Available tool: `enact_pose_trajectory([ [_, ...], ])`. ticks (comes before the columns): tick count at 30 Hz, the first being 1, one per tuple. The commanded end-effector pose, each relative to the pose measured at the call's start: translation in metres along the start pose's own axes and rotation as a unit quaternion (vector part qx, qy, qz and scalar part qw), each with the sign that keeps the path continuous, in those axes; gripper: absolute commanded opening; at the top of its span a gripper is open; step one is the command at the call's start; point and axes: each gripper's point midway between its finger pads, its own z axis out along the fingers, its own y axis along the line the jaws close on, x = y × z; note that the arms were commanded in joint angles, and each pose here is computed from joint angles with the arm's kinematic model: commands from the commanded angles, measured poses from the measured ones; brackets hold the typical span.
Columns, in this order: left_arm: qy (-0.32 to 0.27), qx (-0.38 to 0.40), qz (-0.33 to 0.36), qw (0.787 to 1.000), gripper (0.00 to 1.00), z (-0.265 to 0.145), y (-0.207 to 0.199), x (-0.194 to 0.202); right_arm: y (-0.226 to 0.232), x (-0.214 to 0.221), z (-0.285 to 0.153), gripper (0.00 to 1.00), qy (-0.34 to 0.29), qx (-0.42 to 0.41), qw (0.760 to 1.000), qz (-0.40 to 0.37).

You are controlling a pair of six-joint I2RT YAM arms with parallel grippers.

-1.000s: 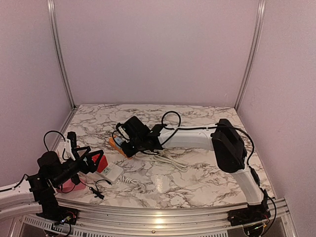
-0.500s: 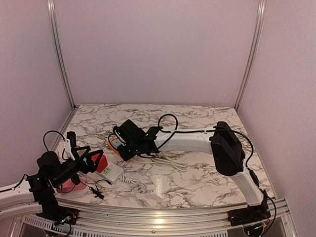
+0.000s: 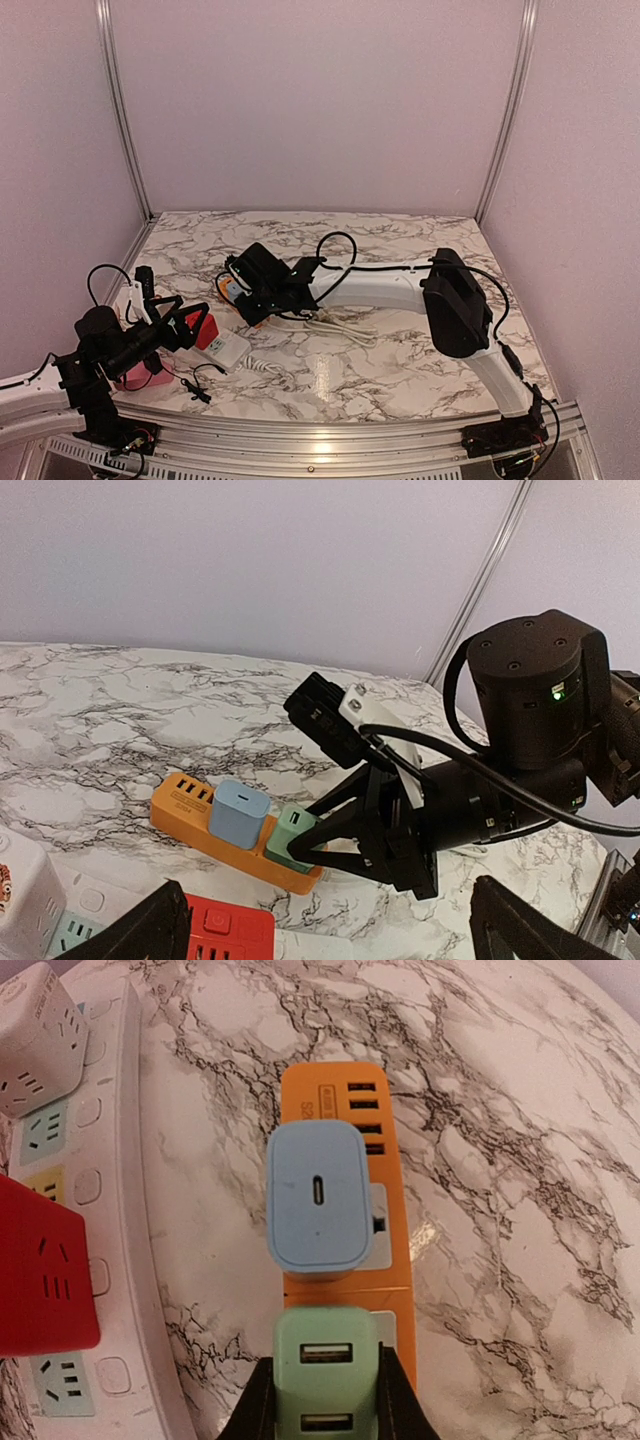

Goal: Insert the plug
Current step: Insert the plug into the socket slot.

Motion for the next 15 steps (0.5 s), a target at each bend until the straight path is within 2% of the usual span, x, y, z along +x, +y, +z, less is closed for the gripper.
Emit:
enact_pose_trajectory([
  [1, 0.005, -0.002, 0.002, 1.000, 0.99, 0.000, 0.003, 0.004, -0.010, 0.098, 0.034, 0.08, 0.144, 0.012, 0.989, -0.028],
  [7, 0.009, -0.004, 0.001, 1.000, 0.99, 0.001, 0.003, 0.006, -0.008, 0.080, 0.025, 0.16, 0.125, 0.009, 0.992, -0.032],
  [15, 0.009, -0.003, 0.001, 1.000, 0.99, 0.001, 0.003, 0.006, -0.005, 0.055, 0.016, 0.18, 0.105, 0.004, 0.994, -0.035],
])
